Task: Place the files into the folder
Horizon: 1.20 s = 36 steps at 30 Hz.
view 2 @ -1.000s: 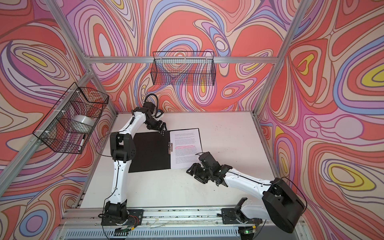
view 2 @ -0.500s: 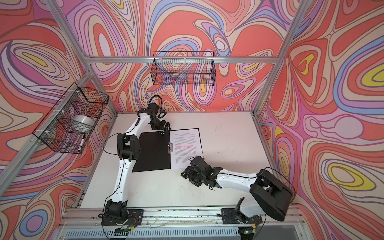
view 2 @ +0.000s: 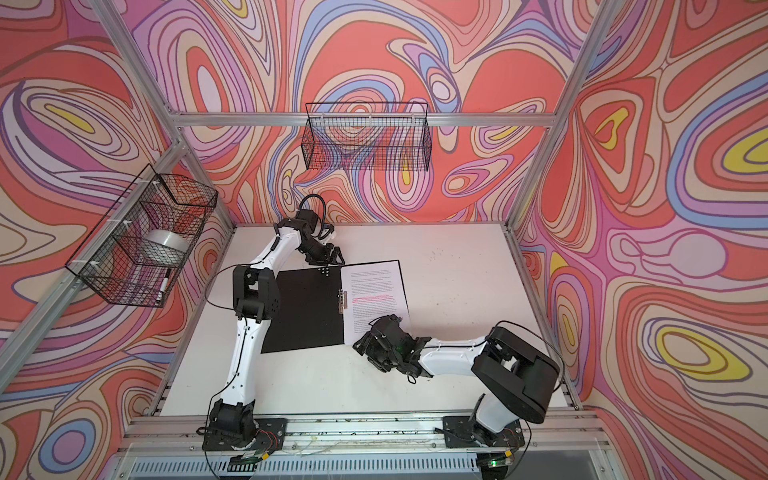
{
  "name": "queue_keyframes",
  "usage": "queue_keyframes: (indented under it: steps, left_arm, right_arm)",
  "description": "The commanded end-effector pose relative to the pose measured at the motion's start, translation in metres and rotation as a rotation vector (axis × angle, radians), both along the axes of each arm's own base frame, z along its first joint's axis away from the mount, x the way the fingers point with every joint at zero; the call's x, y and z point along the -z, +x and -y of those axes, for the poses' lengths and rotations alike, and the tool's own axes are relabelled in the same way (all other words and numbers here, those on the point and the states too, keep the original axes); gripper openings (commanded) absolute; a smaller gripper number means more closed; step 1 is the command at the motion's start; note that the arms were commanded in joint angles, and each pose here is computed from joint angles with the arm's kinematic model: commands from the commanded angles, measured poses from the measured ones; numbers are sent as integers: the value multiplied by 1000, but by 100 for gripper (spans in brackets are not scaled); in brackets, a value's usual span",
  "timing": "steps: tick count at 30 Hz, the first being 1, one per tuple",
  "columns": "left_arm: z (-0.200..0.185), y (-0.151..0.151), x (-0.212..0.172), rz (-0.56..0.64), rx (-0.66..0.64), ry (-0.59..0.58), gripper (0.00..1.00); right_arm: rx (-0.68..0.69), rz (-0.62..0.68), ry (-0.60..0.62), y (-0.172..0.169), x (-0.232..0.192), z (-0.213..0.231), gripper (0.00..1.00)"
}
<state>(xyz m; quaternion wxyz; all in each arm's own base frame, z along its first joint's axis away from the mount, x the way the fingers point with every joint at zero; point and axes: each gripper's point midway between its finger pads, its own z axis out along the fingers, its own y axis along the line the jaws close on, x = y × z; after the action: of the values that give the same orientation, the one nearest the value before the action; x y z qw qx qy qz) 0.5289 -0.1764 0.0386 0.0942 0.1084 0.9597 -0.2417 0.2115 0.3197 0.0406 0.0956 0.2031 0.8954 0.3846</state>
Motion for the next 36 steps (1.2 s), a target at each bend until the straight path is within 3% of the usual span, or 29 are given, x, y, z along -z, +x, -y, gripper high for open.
queue_keyframes:
  steps: [1, 10, 23, 32, 36]
  left_arm:
    - [2, -53, 33, -249, -7, -9, 76]
    - [-6, -79, 44, -317, -24, 19, 75]
    - [-36, -42, 35, -235, -134, 82, 77]
    - [-38, -22, 32, -189, -182, 57, 77]
    - [-36, -16, 31, -175, -184, 41, 77]
  right_arm:
    - [67, 15, 11, 6, 4, -2, 67]
    - [146, 0, 6, 4, 19, -5, 67]
    - [180, -1, -8, 11, 27, -6, 68]
    - [164, -32, -94, -9, 6, -14, 69]
    - [197, -46, -59, -20, 9, -20, 70]
